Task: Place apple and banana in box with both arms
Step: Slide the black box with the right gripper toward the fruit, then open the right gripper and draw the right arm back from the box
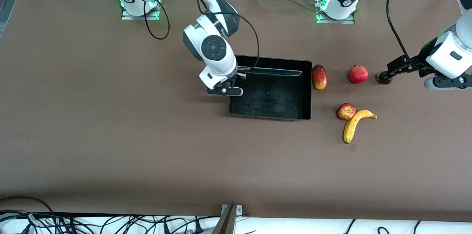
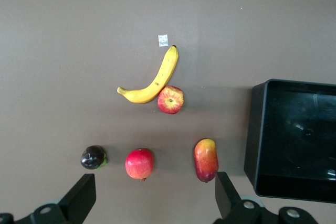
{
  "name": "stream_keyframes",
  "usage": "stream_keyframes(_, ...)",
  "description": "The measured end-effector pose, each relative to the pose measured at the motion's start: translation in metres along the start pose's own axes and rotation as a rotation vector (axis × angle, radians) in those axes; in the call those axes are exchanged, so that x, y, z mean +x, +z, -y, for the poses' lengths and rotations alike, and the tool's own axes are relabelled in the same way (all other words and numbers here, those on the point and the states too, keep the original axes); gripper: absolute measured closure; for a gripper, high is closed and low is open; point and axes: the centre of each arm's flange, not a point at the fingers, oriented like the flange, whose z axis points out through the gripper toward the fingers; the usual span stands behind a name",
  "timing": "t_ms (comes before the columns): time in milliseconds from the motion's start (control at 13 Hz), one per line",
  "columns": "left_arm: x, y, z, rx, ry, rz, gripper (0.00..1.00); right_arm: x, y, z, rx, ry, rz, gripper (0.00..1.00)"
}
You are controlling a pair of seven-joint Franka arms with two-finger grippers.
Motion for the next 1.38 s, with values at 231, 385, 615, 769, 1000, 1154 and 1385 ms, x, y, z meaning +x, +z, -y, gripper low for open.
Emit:
stream_keyframes(231,0.000,0.000,0.000,0.000,0.000,0.000,0.00,-0.001,0.027,0.013,0.022,-0.019,-0.038,0.96)
stream_keyframes(385,0.000,0.000,-0.001,0.000,0.001,0.000,0.00,-0.004,0.039,0.017,0.022,-0.029,-0.044,0.96)
stream_keyframes(615,0.000,0.000,-0.002,0.000,0.004,-0.001,0.00,-0.002,0.039,0.019,0.023,-0.033,-0.054,0.83)
stream_keyframes(769,0.000,0.000,-0.002,0.000,0.004,-0.001,0.00,0.003,0.025,0.021,0.039,-0.030,-0.074,0.63)
stream_keyframes(1000,0.000,-0.001,-0.003,0.000,0.004,-0.002,0.00,0.026,-0.039,-0.006,0.011,0.017,-0.100,0.30)
stream_keyframes(1154,0.000,-0.001,-0.002,0.000,0.004,-0.002,0.00,0.044,-0.106,-0.044,-0.004,0.074,-0.139,0.06)
stream_keyframes(1385,0.000,-0.001,-0.003,0.000,0.004,-0.001,0.00,0.065,-0.197,-0.120,-0.049,0.081,-0.175,0.00)
